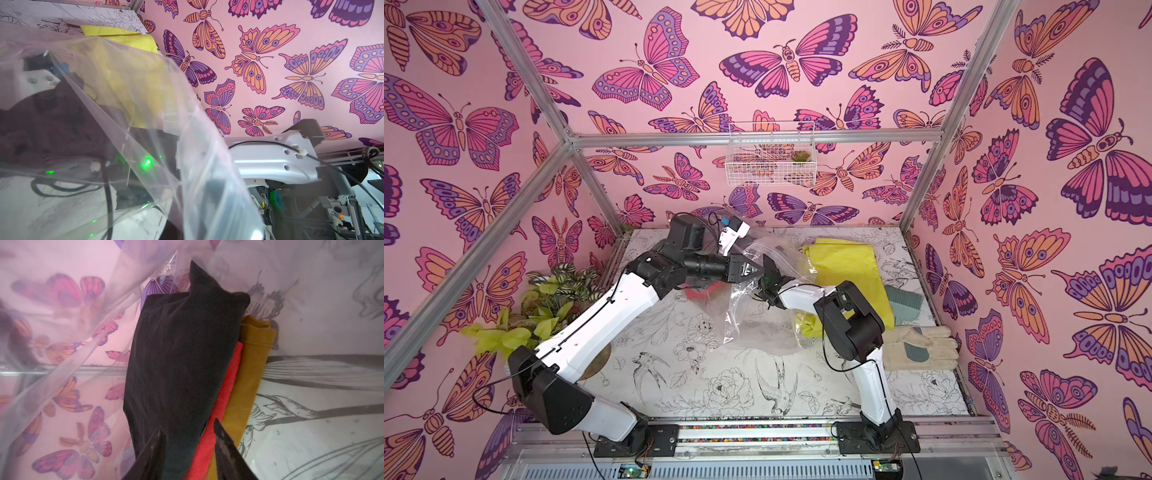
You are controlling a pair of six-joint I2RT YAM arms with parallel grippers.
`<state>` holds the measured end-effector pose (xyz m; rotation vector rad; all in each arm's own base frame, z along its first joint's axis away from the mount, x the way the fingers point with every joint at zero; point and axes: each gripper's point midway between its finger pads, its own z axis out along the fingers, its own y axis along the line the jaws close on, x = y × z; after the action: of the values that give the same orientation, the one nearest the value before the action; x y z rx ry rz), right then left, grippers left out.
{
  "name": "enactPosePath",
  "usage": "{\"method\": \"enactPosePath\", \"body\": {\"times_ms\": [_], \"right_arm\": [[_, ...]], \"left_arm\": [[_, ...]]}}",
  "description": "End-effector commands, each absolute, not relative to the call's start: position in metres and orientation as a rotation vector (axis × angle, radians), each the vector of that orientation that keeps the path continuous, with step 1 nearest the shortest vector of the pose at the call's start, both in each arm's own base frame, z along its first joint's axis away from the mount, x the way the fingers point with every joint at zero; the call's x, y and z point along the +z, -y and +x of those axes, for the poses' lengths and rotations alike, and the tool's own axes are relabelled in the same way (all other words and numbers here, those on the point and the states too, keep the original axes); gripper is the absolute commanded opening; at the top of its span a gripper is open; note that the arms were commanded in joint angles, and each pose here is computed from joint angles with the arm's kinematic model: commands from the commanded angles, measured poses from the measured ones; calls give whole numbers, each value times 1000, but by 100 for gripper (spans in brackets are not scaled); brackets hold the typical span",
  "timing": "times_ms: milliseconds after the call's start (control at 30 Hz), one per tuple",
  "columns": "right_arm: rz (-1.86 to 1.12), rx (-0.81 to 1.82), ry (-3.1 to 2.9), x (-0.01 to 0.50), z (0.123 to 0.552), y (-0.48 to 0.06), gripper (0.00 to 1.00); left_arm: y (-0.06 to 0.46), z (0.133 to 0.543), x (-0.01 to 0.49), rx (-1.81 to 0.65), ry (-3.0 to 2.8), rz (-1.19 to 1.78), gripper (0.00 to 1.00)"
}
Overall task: Take the trousers out of the vacuum bag
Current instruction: Take out the trousers from the vacuum bag.
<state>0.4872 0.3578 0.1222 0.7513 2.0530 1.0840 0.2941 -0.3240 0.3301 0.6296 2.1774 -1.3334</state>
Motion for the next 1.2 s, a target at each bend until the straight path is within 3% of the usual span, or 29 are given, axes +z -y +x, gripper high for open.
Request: {"method": "enactPosePath", "body": {"times_ms": [0,567,1033,1167], "right_arm": [[771,1014,-2056,115,503,-346,45],[748,1058,-2035,120,520,-348,46],[850,1146,-1986,104,539,-336,45],[848,1185,-1973,104,546,-340,40]], "left_arm": [[329,278,349,-1390,-2067,732,0],[295,262,313,-1156,-2206,771,0],[297,246,292,-1200,-2223,889,0],[299,247,289,-1217,-2232,894,0]]}}
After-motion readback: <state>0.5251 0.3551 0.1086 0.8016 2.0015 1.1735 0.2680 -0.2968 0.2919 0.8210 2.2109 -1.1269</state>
